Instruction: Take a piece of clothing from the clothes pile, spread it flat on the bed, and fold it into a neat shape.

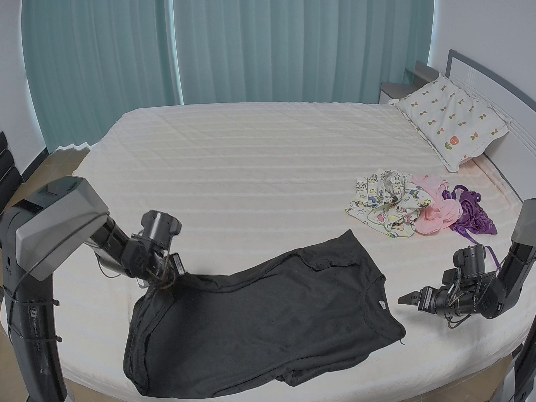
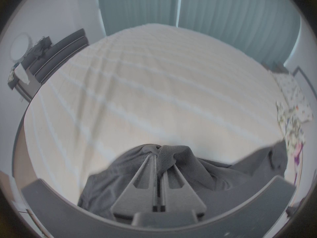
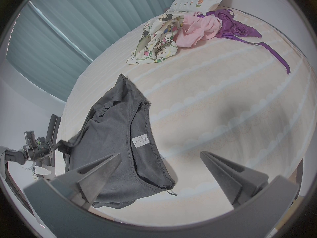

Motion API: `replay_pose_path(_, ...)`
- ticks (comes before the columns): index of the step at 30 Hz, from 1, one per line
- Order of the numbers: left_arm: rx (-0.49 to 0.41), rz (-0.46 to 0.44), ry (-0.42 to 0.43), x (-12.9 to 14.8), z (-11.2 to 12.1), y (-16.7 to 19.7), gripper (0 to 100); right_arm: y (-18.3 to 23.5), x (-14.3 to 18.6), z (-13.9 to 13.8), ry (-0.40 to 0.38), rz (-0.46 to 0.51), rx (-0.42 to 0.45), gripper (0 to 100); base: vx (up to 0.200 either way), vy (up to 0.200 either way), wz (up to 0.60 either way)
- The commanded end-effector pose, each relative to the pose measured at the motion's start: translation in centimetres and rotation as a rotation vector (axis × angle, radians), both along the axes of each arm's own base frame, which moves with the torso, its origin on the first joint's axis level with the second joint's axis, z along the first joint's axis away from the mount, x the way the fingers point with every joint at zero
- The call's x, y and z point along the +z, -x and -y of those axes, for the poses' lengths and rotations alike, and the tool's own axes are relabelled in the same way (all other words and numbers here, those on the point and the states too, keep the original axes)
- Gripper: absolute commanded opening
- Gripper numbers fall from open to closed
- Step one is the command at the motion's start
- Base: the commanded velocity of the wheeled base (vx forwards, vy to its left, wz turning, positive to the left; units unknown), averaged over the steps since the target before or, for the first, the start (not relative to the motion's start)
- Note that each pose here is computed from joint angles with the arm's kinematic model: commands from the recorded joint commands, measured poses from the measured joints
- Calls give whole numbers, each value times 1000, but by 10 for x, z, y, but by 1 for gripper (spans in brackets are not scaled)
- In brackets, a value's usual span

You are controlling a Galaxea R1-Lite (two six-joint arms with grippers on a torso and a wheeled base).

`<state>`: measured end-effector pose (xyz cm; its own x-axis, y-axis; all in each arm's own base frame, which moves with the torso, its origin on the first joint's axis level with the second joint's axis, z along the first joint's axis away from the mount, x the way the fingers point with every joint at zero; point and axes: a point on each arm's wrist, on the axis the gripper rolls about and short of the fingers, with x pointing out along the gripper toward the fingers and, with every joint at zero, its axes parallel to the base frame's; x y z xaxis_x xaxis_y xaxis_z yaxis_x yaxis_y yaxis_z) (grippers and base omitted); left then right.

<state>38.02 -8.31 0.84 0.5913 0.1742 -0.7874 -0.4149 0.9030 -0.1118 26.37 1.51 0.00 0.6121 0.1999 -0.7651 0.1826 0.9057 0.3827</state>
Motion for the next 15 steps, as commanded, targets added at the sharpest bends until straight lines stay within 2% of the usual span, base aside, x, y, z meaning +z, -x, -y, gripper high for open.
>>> replay_pose_path(1,98,124,25,29,-36,-29,0,0,-1,0,0,-3,1,100,0,0,0)
replay_pose_path(4,112,127,34,24,-44,-37,0,0,-1,0,0,-4,1,100,0,0,0)
replay_pose_path(9,96,110,104,6,-57,-56,0,-1,-5,0,3,-6,-1,100,0,0,0)
replay_pose_path(15,108,92,105,-16,-61,-69,0,-6,-10,0,0,34,-9,100,0,0,0)
